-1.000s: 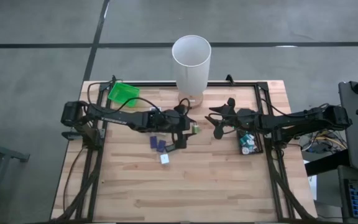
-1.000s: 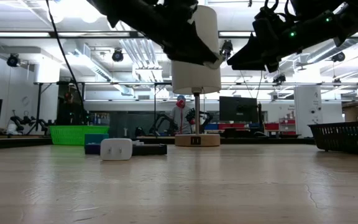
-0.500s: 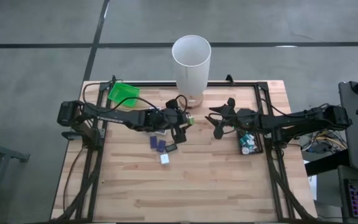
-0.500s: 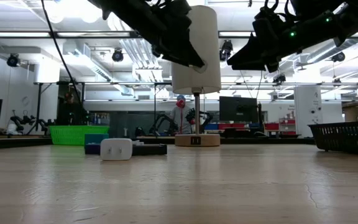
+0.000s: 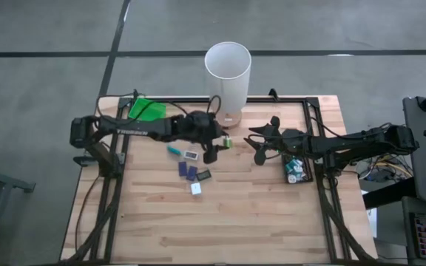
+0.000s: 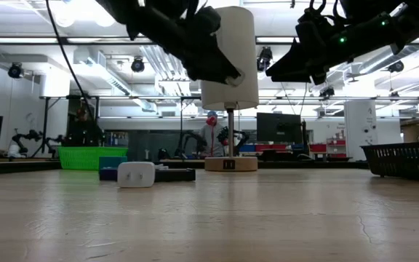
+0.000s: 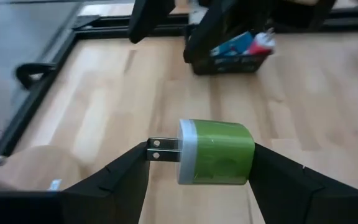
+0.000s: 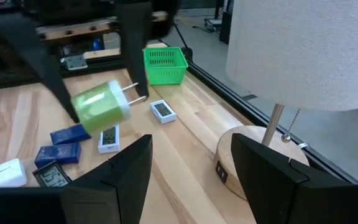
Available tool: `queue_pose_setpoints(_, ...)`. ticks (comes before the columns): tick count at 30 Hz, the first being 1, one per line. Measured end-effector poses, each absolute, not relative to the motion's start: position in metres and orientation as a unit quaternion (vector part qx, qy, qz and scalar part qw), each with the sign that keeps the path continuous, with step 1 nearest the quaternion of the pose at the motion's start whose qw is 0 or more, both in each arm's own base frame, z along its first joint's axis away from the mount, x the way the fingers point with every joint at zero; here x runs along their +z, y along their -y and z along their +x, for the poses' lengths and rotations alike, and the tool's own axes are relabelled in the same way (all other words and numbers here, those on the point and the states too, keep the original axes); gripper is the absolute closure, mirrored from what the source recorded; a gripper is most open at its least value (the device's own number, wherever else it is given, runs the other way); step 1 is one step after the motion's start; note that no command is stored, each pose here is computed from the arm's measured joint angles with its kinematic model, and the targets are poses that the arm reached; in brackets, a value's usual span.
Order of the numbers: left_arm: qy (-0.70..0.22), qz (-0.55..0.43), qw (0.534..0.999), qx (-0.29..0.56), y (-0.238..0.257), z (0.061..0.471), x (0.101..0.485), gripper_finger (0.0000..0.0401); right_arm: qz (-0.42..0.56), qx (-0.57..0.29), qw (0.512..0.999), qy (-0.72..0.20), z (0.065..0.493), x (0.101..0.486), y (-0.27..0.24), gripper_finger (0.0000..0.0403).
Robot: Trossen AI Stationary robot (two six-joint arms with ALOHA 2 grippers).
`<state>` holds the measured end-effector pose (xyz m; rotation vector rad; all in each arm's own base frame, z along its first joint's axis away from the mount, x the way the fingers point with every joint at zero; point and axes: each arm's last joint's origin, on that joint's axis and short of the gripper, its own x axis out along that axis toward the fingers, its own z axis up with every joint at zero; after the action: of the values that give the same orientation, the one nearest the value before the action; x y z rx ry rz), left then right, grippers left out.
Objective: Pick & Place Office items
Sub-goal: Put the green charger adapter into the black bin
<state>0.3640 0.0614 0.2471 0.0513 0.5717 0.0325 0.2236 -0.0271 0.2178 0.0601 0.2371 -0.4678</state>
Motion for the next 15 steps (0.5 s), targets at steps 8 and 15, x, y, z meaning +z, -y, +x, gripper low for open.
queue_pose_setpoints(8, -0.182, 0.048, 0.977, -0.1, -0.08, 0.348, 0.247, 0.0156, 0.029, -0.231, 0.965, -0.117, 0.224, 0.218, 0.027, 0.0186)
queue_pose_setpoints(15, -0.129, 0.067, 0.985, -0.095, -0.076, 0.328, 0.226, 0.0156, 0.029, -0.231, 0.965, -0.117, 0.224, 0.218, 0.027, 0.0186)
